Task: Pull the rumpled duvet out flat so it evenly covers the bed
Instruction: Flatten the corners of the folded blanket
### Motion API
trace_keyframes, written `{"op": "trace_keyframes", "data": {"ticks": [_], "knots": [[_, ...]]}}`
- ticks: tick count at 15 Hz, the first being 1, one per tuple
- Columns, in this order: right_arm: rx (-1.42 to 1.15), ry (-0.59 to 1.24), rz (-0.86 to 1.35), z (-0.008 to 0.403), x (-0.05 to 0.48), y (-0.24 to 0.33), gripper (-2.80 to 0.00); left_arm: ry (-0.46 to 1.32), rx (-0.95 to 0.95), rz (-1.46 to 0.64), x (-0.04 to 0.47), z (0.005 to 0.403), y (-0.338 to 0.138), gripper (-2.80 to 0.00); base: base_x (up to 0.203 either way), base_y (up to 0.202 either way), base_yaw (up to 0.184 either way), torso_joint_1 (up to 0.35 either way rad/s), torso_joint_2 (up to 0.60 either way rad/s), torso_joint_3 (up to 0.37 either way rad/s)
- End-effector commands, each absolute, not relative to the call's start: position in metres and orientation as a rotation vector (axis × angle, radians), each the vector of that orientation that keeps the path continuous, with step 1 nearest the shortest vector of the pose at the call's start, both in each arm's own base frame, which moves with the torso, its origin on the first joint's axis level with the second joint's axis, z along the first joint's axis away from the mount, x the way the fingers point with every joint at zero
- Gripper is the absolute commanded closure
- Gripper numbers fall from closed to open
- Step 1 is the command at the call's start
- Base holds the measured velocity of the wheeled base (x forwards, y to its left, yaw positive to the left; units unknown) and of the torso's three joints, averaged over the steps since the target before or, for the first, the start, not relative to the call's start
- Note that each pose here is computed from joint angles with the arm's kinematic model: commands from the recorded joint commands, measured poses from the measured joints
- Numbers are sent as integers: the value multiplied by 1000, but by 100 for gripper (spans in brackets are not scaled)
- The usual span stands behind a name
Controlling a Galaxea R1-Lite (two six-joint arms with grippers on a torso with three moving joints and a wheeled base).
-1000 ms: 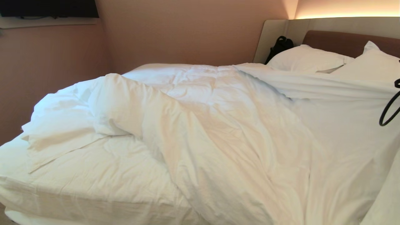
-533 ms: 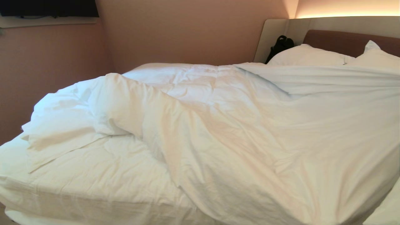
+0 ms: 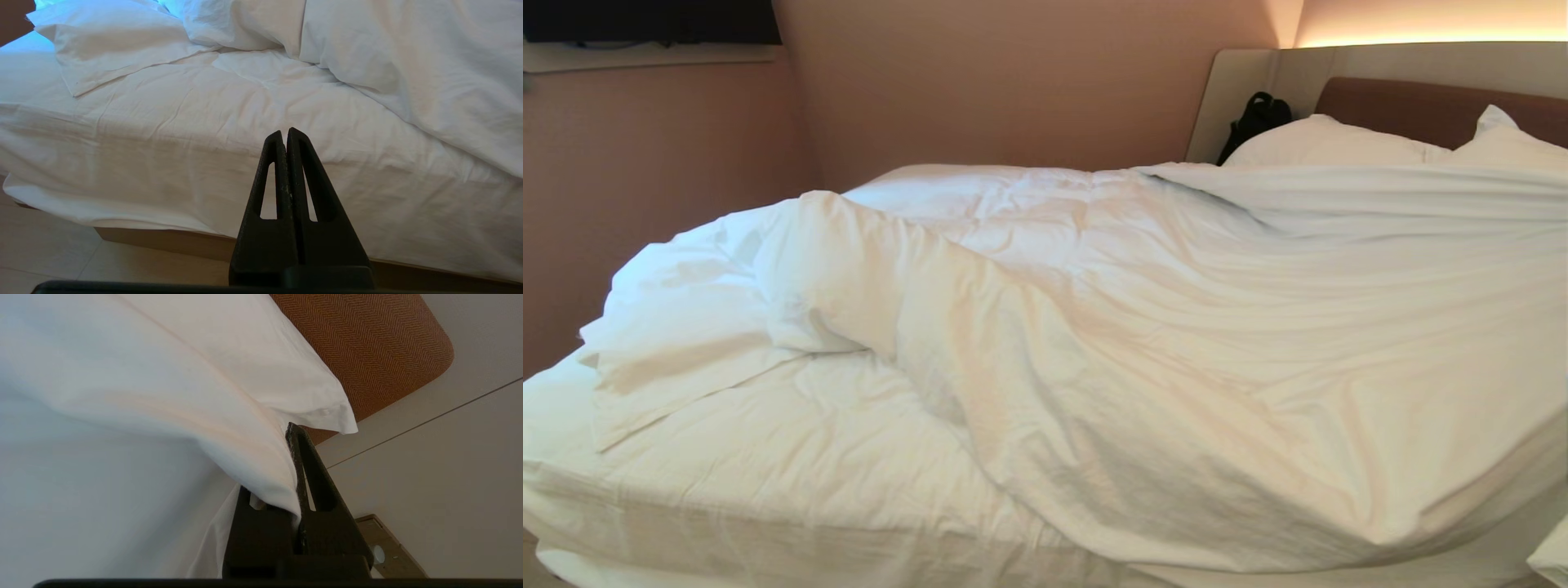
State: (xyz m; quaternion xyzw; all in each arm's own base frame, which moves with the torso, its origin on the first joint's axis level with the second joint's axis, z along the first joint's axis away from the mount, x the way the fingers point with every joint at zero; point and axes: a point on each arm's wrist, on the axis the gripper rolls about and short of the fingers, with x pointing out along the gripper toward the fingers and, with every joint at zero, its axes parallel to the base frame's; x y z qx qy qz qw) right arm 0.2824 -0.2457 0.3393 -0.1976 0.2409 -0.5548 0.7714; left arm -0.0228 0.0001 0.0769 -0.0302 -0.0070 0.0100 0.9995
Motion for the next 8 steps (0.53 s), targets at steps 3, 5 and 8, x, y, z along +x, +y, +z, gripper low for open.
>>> {"op": "trace_keyframes", "data": {"ticks": [3,5,8], "knots": [[-385,541,-1066,339,274,-237,0,-13,-61,21,-23,77,0,0,0,0,0,0,0,0],[-301,542,-907,337,269,-218,0,-13,-61,21,-23,77,0,0,0,0,0,0,0,0],[-186,597,-631,337,257,-180,0,-13,-61,21,-23,77,0,0,0,0,0,0,0,0]]}}
